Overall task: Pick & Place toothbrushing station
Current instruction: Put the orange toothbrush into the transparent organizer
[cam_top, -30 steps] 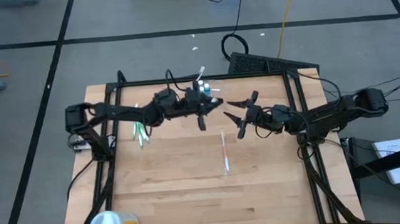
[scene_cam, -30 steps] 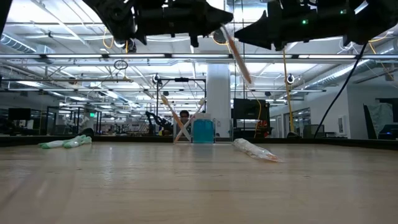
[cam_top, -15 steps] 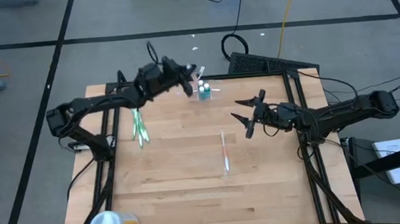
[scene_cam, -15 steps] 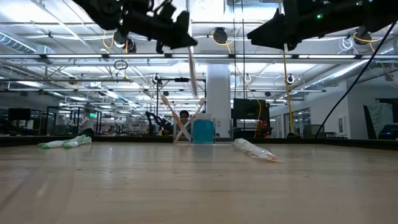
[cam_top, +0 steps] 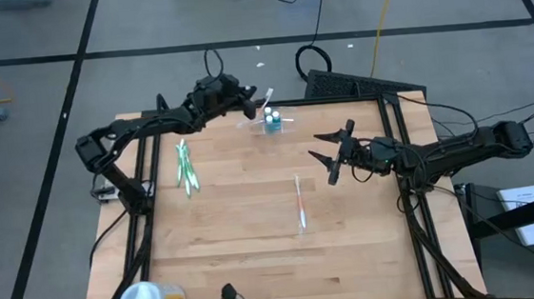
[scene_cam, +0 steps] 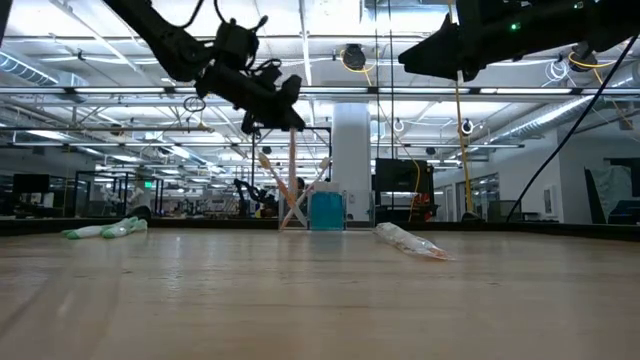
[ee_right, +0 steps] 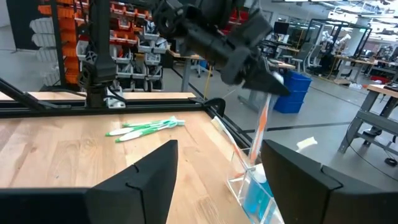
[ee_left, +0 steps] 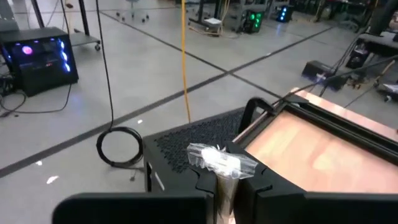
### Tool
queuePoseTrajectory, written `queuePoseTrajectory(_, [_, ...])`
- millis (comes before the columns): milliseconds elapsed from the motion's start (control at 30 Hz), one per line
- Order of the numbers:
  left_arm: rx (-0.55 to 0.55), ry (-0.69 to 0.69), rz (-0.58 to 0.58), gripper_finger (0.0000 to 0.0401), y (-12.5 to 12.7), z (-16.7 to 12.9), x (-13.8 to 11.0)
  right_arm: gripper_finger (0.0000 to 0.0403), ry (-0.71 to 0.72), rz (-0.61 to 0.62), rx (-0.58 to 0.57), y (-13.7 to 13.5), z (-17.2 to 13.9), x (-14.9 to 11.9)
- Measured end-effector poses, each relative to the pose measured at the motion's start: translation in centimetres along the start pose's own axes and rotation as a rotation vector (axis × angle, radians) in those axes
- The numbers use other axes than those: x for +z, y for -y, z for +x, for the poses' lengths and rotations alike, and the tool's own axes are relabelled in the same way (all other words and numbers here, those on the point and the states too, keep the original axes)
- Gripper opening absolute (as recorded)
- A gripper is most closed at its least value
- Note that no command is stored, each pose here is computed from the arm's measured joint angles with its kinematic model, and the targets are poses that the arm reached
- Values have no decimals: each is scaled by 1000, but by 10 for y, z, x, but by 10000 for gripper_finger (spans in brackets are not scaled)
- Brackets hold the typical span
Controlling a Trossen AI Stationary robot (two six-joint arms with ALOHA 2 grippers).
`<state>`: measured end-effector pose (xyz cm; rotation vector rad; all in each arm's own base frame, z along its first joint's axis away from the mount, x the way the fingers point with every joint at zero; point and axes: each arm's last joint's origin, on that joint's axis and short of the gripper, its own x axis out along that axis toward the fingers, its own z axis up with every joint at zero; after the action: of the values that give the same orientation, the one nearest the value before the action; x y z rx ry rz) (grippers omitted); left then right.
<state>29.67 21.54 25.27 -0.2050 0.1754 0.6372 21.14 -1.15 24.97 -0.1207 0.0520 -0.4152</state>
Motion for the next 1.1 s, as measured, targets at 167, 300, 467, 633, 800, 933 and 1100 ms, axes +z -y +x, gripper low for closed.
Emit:
queuePoseTrajectory(167, [6,-14,-26,26,-2,13,-14,220,-3,-1,0,0,0,0])
queuePoseTrajectory(300, [11,-41,-51,33,-3,19,-23,219,-3,-1,0,0,0,0])
queuePoseTrajectory(467, [14,-69,-58,15,-4,24,-32,217,-3,-1,0,0,0,0])
queuePoseTrajectory(633, [11,-73,-64,35,-3,26,-35,215,-4,-2,0,0,0,0])
queuePoseTrajectory(800, [74,-67,-102,114,-4,26,-35,219,-6,-3,1,0,0,-1])
queuePoseTrajectory(933, [173,-85,-119,166,-8,25,-38,216,-16,-7,2,0,0,-2])
queuePoseTrajectory(1100, [171,-85,-113,213,-7,24,-37,216,-25,-11,3,0,0,-3])
